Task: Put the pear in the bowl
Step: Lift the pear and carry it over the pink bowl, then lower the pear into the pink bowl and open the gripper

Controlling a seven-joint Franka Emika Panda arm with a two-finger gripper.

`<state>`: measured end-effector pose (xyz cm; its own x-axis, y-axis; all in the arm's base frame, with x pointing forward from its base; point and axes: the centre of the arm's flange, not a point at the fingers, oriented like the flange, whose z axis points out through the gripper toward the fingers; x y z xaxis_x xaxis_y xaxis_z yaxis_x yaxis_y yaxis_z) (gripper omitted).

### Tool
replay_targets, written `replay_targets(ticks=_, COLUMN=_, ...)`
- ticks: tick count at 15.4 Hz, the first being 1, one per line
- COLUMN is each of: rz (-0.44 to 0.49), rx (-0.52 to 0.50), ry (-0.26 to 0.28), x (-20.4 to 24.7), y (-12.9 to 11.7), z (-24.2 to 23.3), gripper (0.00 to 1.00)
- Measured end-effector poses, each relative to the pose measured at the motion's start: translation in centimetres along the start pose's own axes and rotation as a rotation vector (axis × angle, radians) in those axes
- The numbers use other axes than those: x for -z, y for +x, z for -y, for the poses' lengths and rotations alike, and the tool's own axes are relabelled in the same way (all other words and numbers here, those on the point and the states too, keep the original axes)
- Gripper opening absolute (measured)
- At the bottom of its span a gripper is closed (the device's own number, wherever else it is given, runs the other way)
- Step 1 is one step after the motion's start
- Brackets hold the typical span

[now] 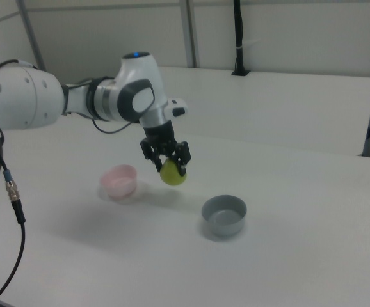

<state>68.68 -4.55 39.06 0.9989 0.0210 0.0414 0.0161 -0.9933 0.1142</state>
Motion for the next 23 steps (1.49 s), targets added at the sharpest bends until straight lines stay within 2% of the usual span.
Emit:
replay_targets(ticks=4, rz=0.004, rx=0.027, ry=0.016, x=4.8, y=-1.0, z=2.0, gripper=0.81)
replay_targets(ticks=8, rz=-0.001, rx=0.041, ry=0.021, x=6.0, y=-1.3, z=7.6, gripper=0.81)
replay_targets(ticks=11, rz=0.008, rx=0.047, ry=0.026, x=5.6, y=-1.7, z=11.7, gripper=0.81)
replay_targets(ticks=16, rz=0.039, rx=0.072, ry=0.034, x=4.1, y=-2.6, z=15.7, gripper=0.81)
replay_targets(ticks=20, rz=0.04, rx=0.101, ry=0.036, x=1.6, y=-2.6, z=17.9, gripper=0.81)
replay_targets(ticks=23, rz=0.049, rx=0.112, ry=0.015, x=0.0, y=-2.5, z=18.2, gripper=0.81)
